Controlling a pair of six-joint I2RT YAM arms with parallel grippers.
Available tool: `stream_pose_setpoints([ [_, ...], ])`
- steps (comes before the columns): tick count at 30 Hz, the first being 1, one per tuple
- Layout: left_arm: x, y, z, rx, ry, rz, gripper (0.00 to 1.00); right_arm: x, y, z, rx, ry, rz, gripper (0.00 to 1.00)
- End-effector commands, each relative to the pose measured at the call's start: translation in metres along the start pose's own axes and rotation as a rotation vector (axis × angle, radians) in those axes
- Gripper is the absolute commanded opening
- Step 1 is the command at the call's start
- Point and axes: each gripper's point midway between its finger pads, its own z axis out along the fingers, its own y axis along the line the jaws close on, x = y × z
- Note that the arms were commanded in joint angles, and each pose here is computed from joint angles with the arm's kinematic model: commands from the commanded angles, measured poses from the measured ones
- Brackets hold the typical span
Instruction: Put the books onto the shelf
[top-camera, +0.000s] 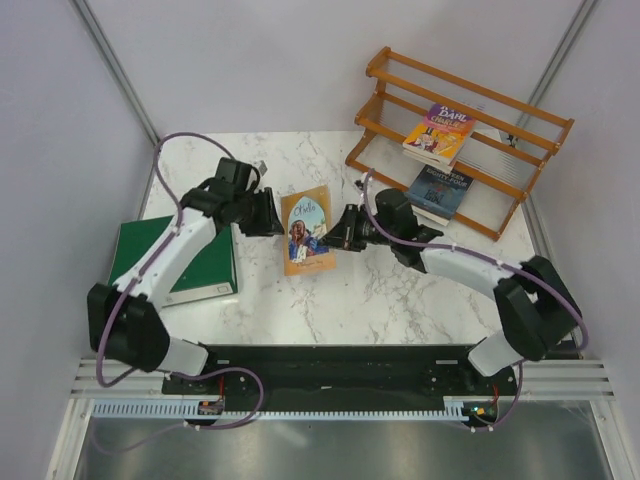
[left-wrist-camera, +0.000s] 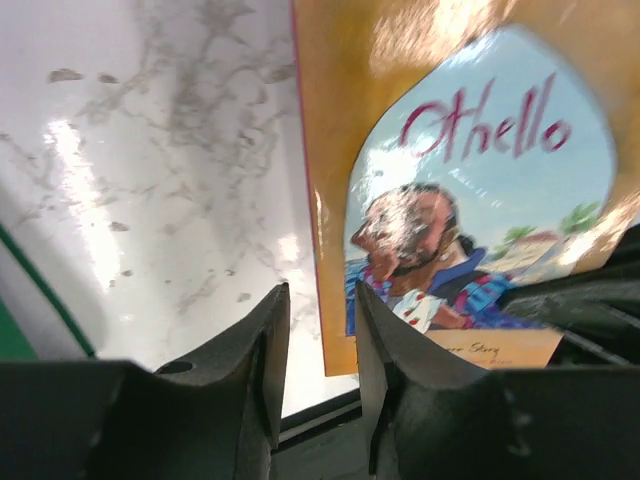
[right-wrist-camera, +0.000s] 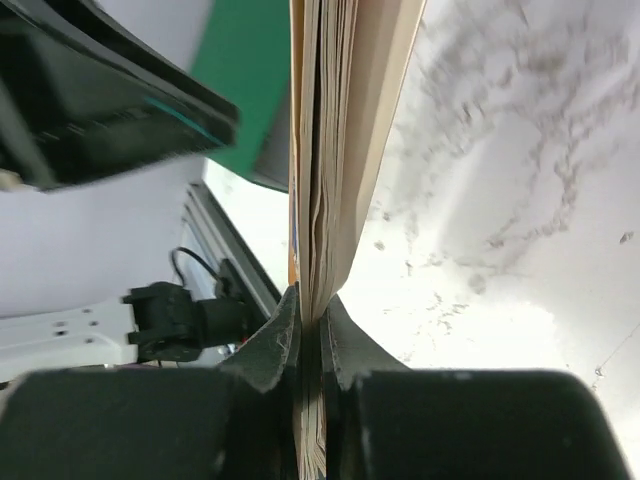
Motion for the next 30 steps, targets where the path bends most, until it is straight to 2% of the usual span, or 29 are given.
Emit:
stream_pose_setpoints([
  [1,0.004,-0.048,-0.005,0.319,-0.098,-0.042,0.41,-0.026,0.03,-0.041,-0.066,-0.102,-0.079,0.05],
  [5,0.005,-0.073,-0.022,0.526,-0.217,-0.055,0.44,-0.03,0.041,-0.068,-0.113,-0.122,-0.079,0.04],
  [8,0.013,-0.093,-0.028,0.709,-0.226,-0.066,0.47,-0.029,0.048,-0.081,-0.149,-0.135,-0.078,0.05],
  [10,0.021,-0.098,-0.028,0.773,-0.215,-0.105,0.47,-0.025,0.048,-0.084,-0.158,-0.129,-0.071,0.05],
  [11,0.017,-0.104,-0.034,0.816,-0.248,-0.086,0.48,-0.024,0.048,-0.086,-0.162,-0.13,-0.072,0.05],
  [15,0.017,-0.107,-0.046,0.853,-0.283,-0.073,0.48,-0.021,0.045,-0.089,-0.159,-0.131,-0.064,0.05],
  [18,0.019,-0.111,-0.053,0.895,-0.297,-0.063,0.49,-0.02,0.054,-0.09,-0.221,-0.129,-0.053,0.06],
  [21,0.019,-0.122,-0.061,0.965,-0.303,-0.052,0.48,-0.016,0.059,-0.087,-0.288,-0.108,-0.016,0.06],
  [24,0.02,-0.137,-0.064,1.023,-0.293,-0.039,0.47,-0.01,0.051,-0.083,-0.277,-0.088,-0.004,0.1],
  [26,0.025,-0.147,-0.059,1.048,-0.253,-0.034,0.46,-0.006,0.047,-0.084,-0.257,-0.08,-0.005,0.13],
  [28,0.023,-0.16,-0.065,1.094,-0.261,-0.002,0.38,-0.004,0.046,-0.086,-0.249,-0.078,-0.017,0.15],
  [30,0.025,-0.172,-0.065,1.125,-0.232,-0.001,0.2,0.0,0.037,-0.086,-0.208,-0.073,-0.007,0.2],
])
